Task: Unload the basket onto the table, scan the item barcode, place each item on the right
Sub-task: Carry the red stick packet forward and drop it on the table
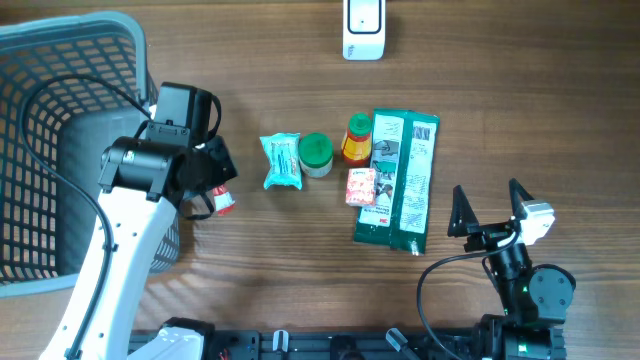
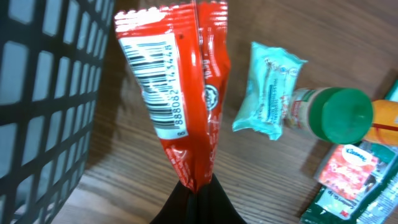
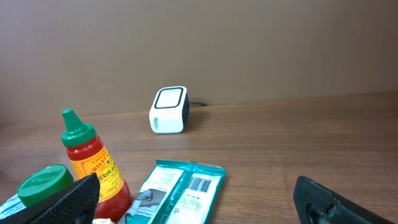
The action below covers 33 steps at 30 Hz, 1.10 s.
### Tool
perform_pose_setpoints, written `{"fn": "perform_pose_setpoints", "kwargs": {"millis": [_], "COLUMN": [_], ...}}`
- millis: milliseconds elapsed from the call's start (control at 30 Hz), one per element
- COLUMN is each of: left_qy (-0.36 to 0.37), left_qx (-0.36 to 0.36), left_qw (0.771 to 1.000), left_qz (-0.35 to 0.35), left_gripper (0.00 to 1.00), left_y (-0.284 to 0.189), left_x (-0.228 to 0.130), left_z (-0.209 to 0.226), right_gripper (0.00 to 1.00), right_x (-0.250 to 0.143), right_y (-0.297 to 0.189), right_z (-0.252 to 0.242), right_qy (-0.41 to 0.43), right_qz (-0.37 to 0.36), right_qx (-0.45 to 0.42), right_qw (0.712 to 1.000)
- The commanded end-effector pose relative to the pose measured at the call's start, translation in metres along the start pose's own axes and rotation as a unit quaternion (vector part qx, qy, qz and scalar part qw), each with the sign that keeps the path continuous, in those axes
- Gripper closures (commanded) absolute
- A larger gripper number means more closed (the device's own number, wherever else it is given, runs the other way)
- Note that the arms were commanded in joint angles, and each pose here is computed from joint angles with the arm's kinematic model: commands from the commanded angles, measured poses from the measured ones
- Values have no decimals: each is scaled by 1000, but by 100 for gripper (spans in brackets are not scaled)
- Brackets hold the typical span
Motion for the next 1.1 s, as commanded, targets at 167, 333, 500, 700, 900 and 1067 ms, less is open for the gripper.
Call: {"fn": "perform_pose_setpoints", "kwargs": {"millis": [167,333,500,700,900,1067], "left_qy": [-157,-214,-287,-276,-183,-204], "left_qx": [139,204,271,206,73,42], "left_qw": [978,955,919,939,980,978], "left_qz": [-2,-5,-21,0,12,12], "left_gripper": [96,96,96,96,96,96], "left_y": [-9,-18,-32,-23,-12,-8], "left_x": [-17,-30,-45,-44,-41,-51], "left_z": [50,73,96,71,-3,-39], "right_gripper": [0,0,0,0,0,0], "right_x": [0,0,0,0,0,0], "right_y": [0,0,0,0,0,0], "right_z": [-2,-2,-2,-2,-2,-2], "right_qy": [1,1,1,1,1,1], "right_qz": [-1,-1,-1,-1,-1,-1], "right_qx": [-4,-4,-4,-4,-4,-4], "right_qw": [1000,1000,1000,1000,1000,1000]}}
Point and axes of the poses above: each gripper's point midway between its finger pads, its own y axis out along the fingers, its own z axis along the line the jaws close on, x = y × z, the point moved 1 cm from there along -y, back along the fingers, and after that the axes turned 5 degrees about y, right-handed, at the moved point
